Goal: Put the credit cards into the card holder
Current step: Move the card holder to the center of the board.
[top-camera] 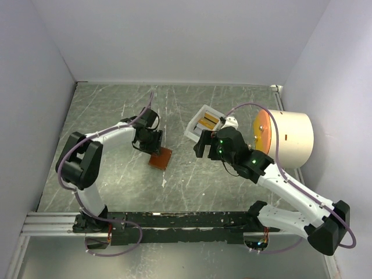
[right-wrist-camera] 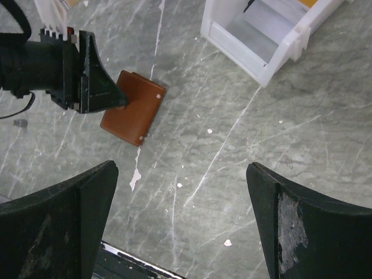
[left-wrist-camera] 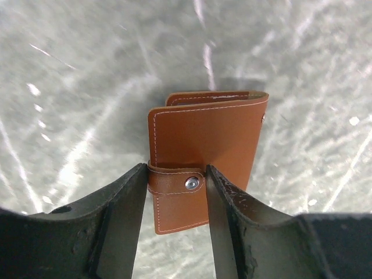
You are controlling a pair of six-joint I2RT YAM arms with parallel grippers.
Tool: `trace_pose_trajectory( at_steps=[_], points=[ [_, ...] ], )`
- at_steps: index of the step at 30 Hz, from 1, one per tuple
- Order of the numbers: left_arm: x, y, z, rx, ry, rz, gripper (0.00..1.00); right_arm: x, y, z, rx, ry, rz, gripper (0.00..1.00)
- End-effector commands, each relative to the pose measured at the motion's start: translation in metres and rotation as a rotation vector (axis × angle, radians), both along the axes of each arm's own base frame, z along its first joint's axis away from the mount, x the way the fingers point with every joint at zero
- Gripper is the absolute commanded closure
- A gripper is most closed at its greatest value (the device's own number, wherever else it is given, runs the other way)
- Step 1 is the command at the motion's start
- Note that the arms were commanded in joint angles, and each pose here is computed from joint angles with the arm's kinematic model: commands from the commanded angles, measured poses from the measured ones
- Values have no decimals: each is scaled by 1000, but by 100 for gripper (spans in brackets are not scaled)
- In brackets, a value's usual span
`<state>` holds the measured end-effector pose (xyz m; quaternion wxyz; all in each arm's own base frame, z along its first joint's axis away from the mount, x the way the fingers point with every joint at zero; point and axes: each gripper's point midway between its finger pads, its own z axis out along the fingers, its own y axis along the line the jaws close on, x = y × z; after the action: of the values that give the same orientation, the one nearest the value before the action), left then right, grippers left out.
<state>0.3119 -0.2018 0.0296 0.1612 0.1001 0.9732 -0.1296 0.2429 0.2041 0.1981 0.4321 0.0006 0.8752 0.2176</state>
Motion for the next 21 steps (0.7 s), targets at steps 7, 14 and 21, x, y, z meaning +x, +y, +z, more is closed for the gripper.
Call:
trace_pose_trajectory(
  at_steps=[7, 14, 21],
  points=[
    [-24, -20, 42, -118, -68, 5, 44, -6, 6, -2, 41, 60, 5, 7],
    [-20, -25, 60, -164, -138, -13, 42, -7, 11, -15, 43, 102, 3, 8],
    [-26, -33, 41, -121, -119, -44, 44, -7, 26, -38, 75, 153, 29, 13]
  ],
)
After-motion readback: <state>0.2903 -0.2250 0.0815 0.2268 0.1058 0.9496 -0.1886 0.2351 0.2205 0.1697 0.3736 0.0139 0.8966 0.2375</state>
